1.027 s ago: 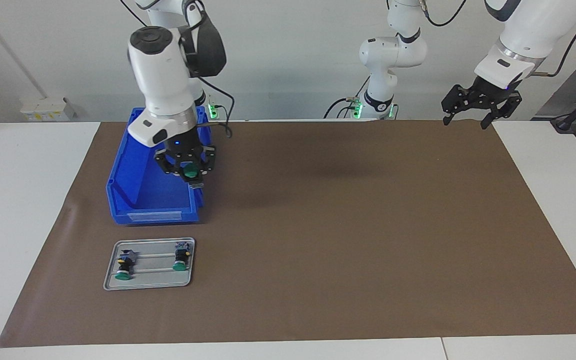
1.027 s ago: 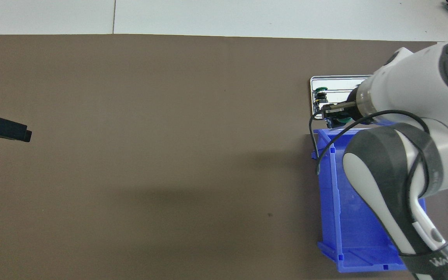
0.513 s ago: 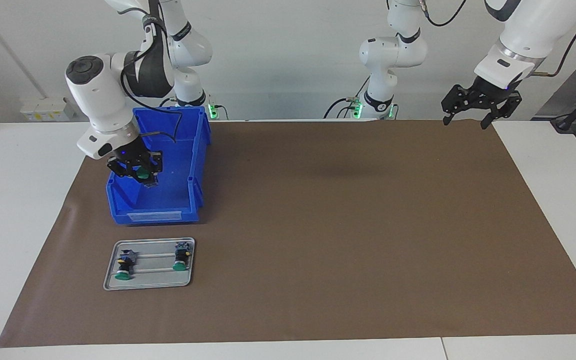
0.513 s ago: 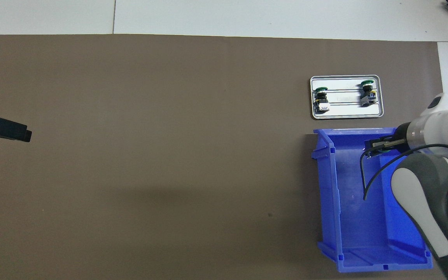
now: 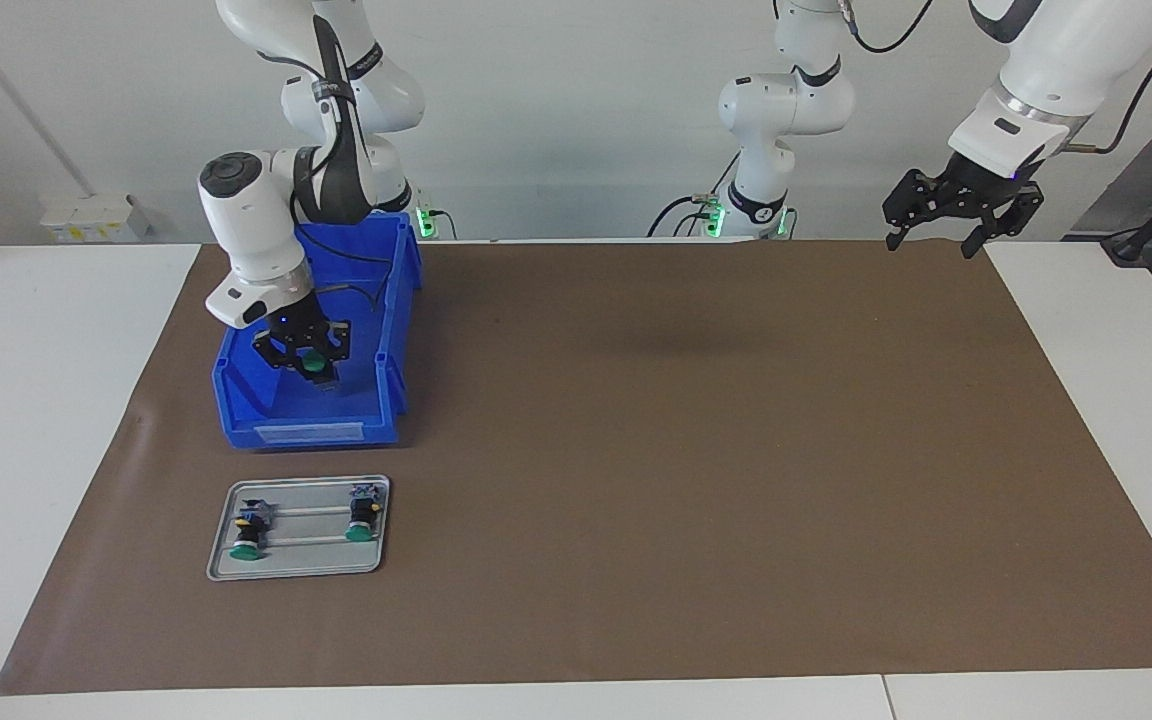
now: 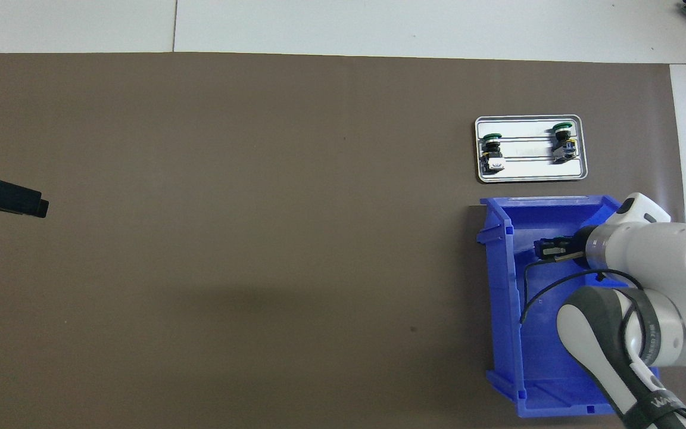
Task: Place and press button with both arms
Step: 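Lower the part into the blue bin and open the right gripper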
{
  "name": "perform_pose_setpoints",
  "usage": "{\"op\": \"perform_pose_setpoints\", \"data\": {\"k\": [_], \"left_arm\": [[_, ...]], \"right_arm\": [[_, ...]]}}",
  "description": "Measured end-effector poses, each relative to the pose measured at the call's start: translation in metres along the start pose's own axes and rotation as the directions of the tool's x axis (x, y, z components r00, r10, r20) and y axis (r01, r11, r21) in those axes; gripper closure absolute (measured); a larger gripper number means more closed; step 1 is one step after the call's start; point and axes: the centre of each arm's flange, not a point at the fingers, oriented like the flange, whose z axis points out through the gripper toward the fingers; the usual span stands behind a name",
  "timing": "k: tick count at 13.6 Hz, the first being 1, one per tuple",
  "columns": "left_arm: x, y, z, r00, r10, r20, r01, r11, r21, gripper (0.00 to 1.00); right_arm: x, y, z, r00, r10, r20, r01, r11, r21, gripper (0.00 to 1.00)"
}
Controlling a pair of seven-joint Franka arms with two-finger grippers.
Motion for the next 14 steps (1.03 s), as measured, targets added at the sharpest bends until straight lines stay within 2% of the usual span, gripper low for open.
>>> {"op": "perform_pose_setpoints", "data": {"k": [3, 5, 9, 11, 14], "left_arm": [[0.0, 0.0, 0.0, 1.0, 0.0, 0.0, 0.0, 1.0, 0.0, 0.0], [0.0, 0.0, 0.0, 1.0, 0.0, 0.0, 0.0, 1.0, 0.0, 0.0], [0.0, 0.0, 0.0, 1.0, 0.0, 0.0, 0.0, 1.0, 0.0, 0.0], [0.0, 0.0, 0.0, 1.0, 0.0, 0.0, 0.0, 1.0, 0.0, 0.0], [0.0, 0.0, 0.0, 1.0, 0.0, 0.0, 0.0, 1.0, 0.0, 0.0]], "right_arm": [[-0.009, 0.0, 0.01, 1.0, 0.003, 0.0, -0.003, 1.0, 0.0, 0.64], [-0.011, 0.007, 0.011, 1.0, 0.018, 0.002, -0.018, 1.0, -0.002, 0.47], [-0.005, 0.011, 0.003, 0.999, 0.037, -0.005, -0.037, 0.999, -0.004, 0.01], [0.014, 0.012, -0.026, 0.996, 0.081, 0.021, -0.081, 0.997, -0.001, 0.0], [0.051, 0.013, -0.098, 0.99, 0.138, 0.027, -0.138, 0.99, -0.001, 0.0]]}}
